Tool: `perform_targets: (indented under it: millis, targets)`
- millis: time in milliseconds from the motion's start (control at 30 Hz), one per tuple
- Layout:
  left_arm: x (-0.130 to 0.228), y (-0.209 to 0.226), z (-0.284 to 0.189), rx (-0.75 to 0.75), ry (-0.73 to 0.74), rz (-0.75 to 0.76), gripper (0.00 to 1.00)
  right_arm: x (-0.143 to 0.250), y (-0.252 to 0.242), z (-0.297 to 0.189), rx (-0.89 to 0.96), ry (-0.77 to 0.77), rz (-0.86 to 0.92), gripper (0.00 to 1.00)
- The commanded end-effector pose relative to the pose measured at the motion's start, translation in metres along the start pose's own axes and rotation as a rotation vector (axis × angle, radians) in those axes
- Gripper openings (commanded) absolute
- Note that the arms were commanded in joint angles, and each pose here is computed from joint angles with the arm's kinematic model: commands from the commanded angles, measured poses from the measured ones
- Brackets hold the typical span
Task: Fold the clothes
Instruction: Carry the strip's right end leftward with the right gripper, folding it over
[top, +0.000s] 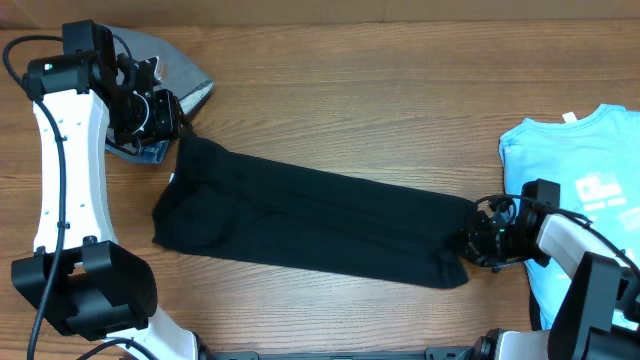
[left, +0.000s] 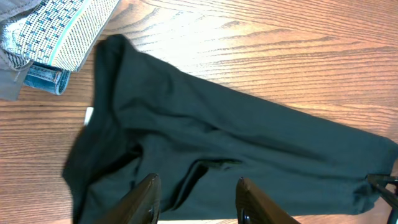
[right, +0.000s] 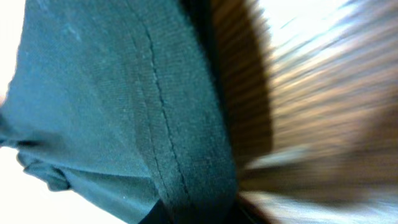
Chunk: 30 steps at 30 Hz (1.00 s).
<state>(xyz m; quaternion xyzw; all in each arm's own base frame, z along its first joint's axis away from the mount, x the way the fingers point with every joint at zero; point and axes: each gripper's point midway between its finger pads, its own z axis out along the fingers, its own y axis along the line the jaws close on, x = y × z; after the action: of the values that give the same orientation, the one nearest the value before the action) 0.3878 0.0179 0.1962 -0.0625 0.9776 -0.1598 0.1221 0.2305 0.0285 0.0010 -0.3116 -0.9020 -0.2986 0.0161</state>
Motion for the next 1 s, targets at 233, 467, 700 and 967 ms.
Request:
perform_targets:
  millis: [233,467,700,967]
  targets:
    - [-0.004,-0.011,-0.014,0.018,-0.042,0.047,0.42,-0.059,0.042,-0.067,0.051,-0.214,-0.131,0.08]
    - [-0.002,-0.011,-0.014,0.018,-0.038,0.046,0.42,-0.075,0.081,-0.125,0.067,-0.314,-0.181,0.04]
    - [-0.003,-0.012,-0.014,0.018,-0.040,0.046,0.42,-0.055,0.108,-0.119,0.104,-0.256,-0.260,0.04]
    - [-0.002,-0.012,-0.014,0.019,-0.035,0.044,0.42,-0.025,0.138,-0.046,0.163,-0.172,-0.318,0.04]
